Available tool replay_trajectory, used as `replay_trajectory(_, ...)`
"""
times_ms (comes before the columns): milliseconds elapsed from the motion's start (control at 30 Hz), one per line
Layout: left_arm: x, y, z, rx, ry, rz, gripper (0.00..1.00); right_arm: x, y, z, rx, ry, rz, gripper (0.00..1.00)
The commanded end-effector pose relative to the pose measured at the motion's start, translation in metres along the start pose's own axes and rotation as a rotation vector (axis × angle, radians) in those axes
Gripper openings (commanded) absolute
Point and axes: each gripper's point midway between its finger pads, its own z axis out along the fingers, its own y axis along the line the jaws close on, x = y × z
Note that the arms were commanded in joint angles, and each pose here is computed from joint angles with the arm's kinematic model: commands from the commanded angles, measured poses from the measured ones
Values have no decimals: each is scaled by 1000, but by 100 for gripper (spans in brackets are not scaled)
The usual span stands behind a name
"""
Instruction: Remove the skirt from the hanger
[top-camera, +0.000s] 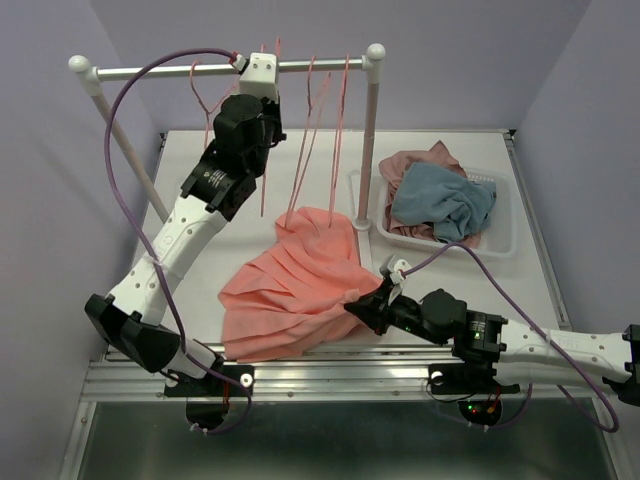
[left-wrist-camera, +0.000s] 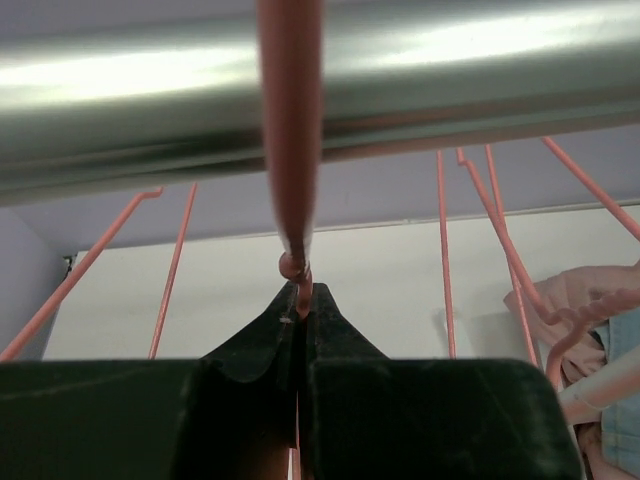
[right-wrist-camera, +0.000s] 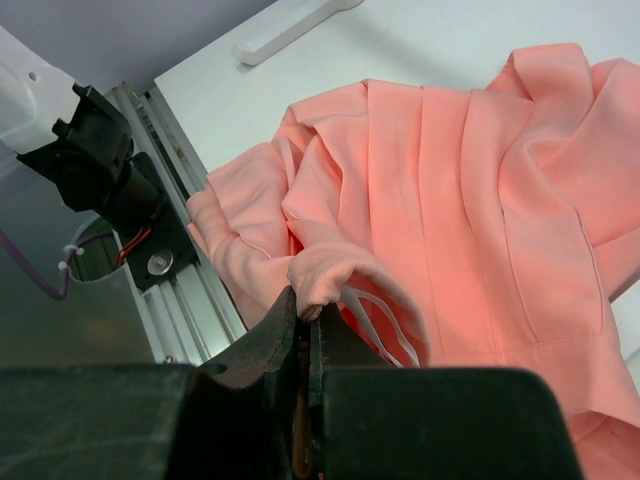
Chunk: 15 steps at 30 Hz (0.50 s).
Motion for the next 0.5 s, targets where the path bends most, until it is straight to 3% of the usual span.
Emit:
replay_trajectory(0,-14,8,1,-42,-48,-40,0,-38,8,-2,-8,-103,6,1)
replay_trajectory(133,1,12,0,-64,-15,-55,2,-38,8,-3,-10,-104,8,1)
replay_trajectory(167,2,12,-2,-63,-11,-53,12,-39,9,-3,-13,-106,8,1)
replay_trajectory(233,2,11,-7,-50,-13,-81,22,-39,8,-3,-10,-107,8,1)
replay_trajectory(267,1,11,-9,-47,-14,-85,37,-38,8,-3,-10,-104,8,1)
replay_trajectory(300,-5,13,-15,-39,-30,-98,44,-39,8,-3,-9,-105,5,1)
replay_trajectory(433,-18,11,-28,1,-56,-126,52,-44,9,-4,-6,-108,2,1)
replay_trajectory(467,-20,10,-31,14,-60,-130,62,-45,9,-4,-7,-109,3,1)
